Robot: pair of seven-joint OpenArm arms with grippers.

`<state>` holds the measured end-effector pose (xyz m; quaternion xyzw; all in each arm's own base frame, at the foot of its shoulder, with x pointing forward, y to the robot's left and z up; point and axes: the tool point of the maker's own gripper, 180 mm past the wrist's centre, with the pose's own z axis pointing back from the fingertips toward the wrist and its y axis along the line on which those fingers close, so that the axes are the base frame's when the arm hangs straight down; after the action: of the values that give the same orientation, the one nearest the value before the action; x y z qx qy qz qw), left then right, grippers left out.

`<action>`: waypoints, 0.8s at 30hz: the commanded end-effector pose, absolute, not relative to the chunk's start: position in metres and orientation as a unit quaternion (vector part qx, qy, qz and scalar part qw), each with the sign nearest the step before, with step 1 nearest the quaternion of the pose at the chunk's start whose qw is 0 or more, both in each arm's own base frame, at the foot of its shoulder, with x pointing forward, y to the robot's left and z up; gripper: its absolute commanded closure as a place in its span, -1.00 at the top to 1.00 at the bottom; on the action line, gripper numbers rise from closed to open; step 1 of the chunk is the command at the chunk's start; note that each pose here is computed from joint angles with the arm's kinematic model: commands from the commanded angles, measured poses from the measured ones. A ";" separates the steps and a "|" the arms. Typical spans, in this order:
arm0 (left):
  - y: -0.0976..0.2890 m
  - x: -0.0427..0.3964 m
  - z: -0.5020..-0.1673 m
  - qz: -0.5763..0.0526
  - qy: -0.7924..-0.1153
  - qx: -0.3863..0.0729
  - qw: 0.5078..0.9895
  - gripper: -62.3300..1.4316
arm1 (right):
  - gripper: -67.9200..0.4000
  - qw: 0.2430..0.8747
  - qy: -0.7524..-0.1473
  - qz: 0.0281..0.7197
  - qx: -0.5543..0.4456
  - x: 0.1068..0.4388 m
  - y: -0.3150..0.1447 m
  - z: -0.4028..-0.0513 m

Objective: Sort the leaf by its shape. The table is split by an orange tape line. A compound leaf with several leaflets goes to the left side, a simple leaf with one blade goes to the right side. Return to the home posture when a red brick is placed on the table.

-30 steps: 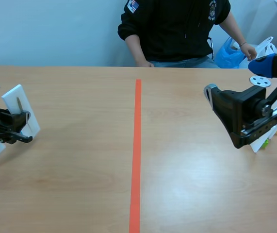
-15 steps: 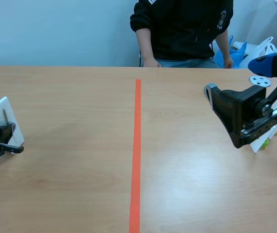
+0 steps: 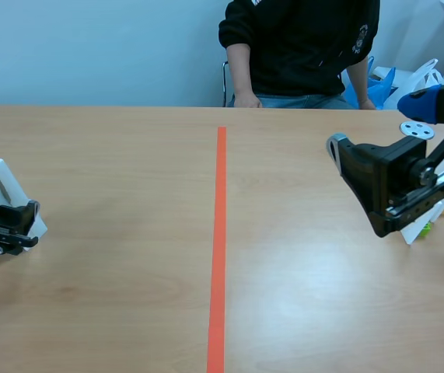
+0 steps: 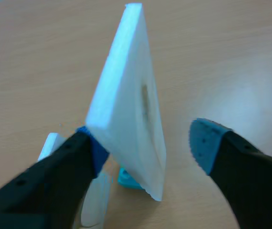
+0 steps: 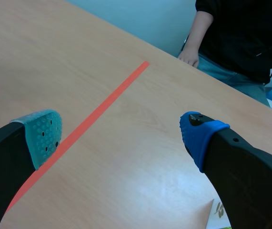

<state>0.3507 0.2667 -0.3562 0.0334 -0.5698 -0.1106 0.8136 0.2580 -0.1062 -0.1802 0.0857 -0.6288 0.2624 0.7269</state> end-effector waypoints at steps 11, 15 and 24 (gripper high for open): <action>0.230 0.353 -0.302 -0.167 -0.613 0.004 0.772 1.00 | 0.49 0.717 -0.639 0.265 0.086 0.260 -0.106 -0.173; 0.210 0.342 -0.271 -0.197 -0.636 -0.006 0.746 1.00 | 0.49 0.717 -0.639 0.265 0.086 0.260 -0.106 -0.173; 0.184 0.311 -0.200 -0.223 -0.690 -0.014 0.688 1.00 | 0.49 0.717 -0.639 0.265 0.086 0.260 -0.106 -0.173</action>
<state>0.3117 0.1835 -0.2051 -0.0132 -0.6839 -0.2239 0.6942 0.2580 -0.1061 -0.1800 0.0860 -0.6292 0.2625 0.7265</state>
